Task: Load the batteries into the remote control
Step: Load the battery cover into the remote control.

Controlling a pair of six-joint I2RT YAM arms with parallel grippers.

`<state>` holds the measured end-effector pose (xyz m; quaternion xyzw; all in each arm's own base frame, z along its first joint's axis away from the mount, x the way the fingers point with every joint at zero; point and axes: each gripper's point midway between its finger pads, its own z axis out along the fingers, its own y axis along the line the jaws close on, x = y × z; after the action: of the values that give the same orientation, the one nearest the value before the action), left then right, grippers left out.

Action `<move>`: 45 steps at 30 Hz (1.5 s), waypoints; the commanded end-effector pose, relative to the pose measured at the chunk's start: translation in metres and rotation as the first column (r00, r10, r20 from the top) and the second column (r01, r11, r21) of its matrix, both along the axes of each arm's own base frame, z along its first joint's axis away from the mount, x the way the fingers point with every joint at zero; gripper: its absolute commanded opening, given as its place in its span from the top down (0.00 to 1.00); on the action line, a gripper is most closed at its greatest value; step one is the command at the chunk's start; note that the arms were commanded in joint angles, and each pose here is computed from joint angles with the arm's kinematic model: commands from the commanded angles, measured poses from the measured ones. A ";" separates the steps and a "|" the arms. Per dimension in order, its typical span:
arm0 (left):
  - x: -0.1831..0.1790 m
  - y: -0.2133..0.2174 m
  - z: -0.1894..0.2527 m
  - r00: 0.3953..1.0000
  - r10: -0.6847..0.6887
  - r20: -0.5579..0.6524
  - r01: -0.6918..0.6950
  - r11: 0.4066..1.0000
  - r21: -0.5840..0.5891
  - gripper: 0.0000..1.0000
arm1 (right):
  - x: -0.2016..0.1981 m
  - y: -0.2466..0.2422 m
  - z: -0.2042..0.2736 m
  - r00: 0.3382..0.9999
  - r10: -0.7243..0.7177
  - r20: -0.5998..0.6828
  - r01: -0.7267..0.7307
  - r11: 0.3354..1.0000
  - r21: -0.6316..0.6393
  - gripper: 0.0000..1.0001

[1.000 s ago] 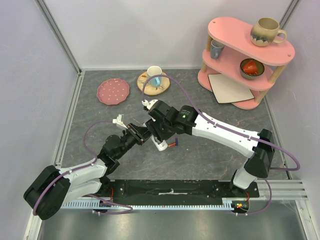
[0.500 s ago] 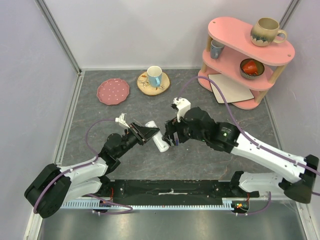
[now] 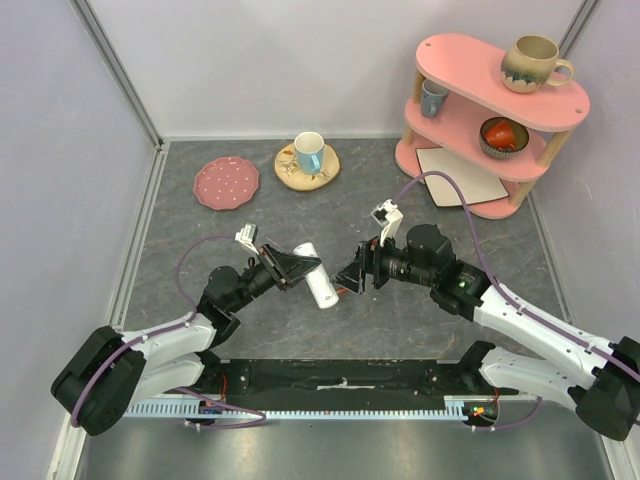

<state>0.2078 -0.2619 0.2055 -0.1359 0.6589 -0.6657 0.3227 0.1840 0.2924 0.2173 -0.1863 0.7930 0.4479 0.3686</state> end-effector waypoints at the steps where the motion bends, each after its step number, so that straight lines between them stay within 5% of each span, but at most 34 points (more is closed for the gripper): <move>1: -0.008 -0.004 0.025 0.997 -0.053 0.049 0.056 0.996 -0.069 0.98 | -0.016 0.016 0.023 0.992 0.126 0.014 -0.127 0.981 0.149 0.14; 8: -0.005 -0.007 0.028 0.997 -0.063 0.054 0.066 0.996 -0.061 0.98 | -0.029 0.025 0.018 0.979 0.201 -0.025 -0.190 0.954 0.231 0.15; 20: -0.006 -0.009 0.038 0.994 -0.077 0.078 0.083 0.994 -0.073 0.98 | -0.033 0.031 -0.012 0.962 0.242 -0.126 -0.216 0.957 0.192 0.23; 37: -0.012 -0.009 0.045 0.990 -0.095 0.100 0.105 0.989 -0.103 0.98 | -0.031 0.039 -0.023 0.952 0.244 -0.182 -0.200 0.953 0.229 0.50; 45: -0.013 -0.008 0.045 0.989 -0.100 0.107 0.111 0.988 -0.105 0.98 | -0.031 0.042 -0.020 0.948 0.254 -0.193 -0.199 0.944 0.264 0.70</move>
<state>0.2022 -0.2686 0.2195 -0.1060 0.6476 -0.6867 0.3127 0.1501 0.3307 0.1928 -0.1747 0.7564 0.5866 0.2309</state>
